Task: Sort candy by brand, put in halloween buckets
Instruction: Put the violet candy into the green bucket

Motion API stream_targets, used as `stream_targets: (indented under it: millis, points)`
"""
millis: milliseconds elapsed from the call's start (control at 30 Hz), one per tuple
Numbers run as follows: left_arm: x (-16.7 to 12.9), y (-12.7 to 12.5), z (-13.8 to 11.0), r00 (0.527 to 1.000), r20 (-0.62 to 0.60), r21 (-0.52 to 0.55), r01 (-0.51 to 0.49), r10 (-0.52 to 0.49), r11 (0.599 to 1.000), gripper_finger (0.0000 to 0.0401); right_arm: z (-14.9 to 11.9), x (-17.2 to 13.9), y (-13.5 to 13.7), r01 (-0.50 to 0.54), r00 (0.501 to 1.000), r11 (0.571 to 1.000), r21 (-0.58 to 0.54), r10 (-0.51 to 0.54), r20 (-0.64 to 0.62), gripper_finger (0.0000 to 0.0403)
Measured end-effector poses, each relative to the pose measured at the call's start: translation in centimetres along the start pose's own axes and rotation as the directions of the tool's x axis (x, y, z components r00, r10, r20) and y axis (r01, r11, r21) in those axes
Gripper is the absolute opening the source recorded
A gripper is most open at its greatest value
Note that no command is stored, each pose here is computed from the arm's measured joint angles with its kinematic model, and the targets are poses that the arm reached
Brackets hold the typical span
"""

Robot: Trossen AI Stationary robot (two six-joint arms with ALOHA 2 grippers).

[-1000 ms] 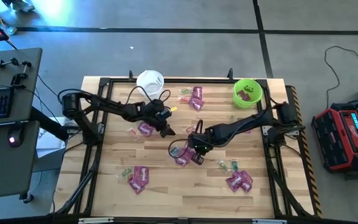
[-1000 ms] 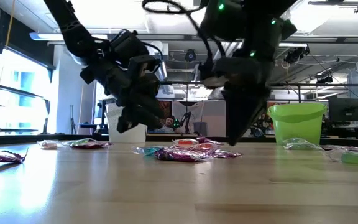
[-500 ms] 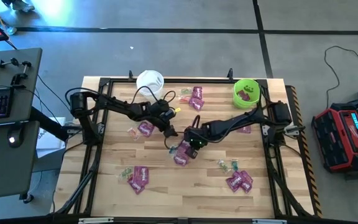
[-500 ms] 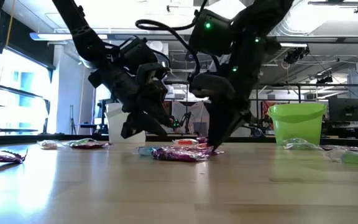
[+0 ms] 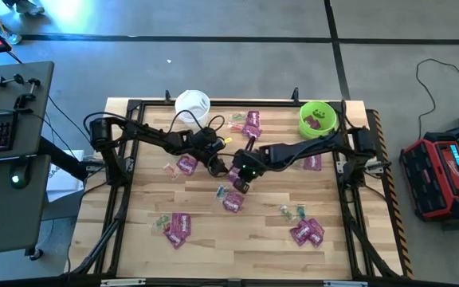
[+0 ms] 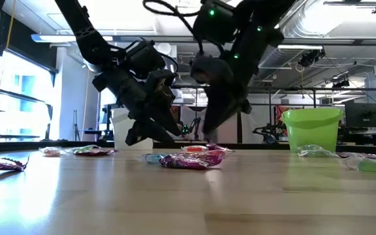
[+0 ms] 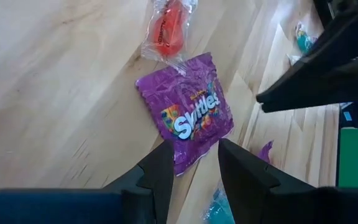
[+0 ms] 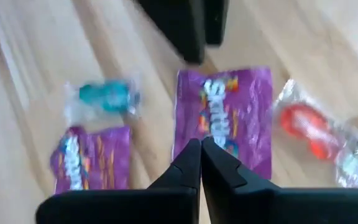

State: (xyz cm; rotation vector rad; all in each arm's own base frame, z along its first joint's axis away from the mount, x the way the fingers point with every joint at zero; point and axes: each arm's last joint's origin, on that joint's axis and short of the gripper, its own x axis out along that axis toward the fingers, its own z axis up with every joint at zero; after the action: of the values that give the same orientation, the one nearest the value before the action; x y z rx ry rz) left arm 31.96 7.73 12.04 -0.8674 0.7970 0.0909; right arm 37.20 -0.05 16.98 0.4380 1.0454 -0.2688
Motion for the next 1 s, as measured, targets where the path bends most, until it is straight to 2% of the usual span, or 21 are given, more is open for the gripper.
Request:
stream_targets:
  millis: [267,433,800,1000]
  points:
    - [0.4,0.5,-0.1,1.0,-0.005,-0.068,-0.012,0.012,0.998,0.0118,-2.3,1.7,-0.6,0.064,0.992,0.997,-0.044,-0.068,-0.105,0.0]
    - [1.3,1.5,-0.3,0.999,-0.032,-0.115,-0.026,0.022,0.993,0.0118,-2.3,2.9,-1.0,0.05,0.995,0.998,-0.031,-0.052,-0.079,0.0]
    - [1.6,1.6,-0.3,0.999,-0.03,-0.106,0.007,-0.011,0.994,0.0118,-1.7,4.4,-1.2,0.014,1.0,1.0,0.012,-0.014,-0.016,0.0]
    - [1.4,1.8,-0.4,0.999,-0.032,-0.118,-0.033,0.03,0.992,0.0118,-1.6,5.2,-1.5,0.013,1.0,1.0,0.023,-0.012,-0.013,0.0]
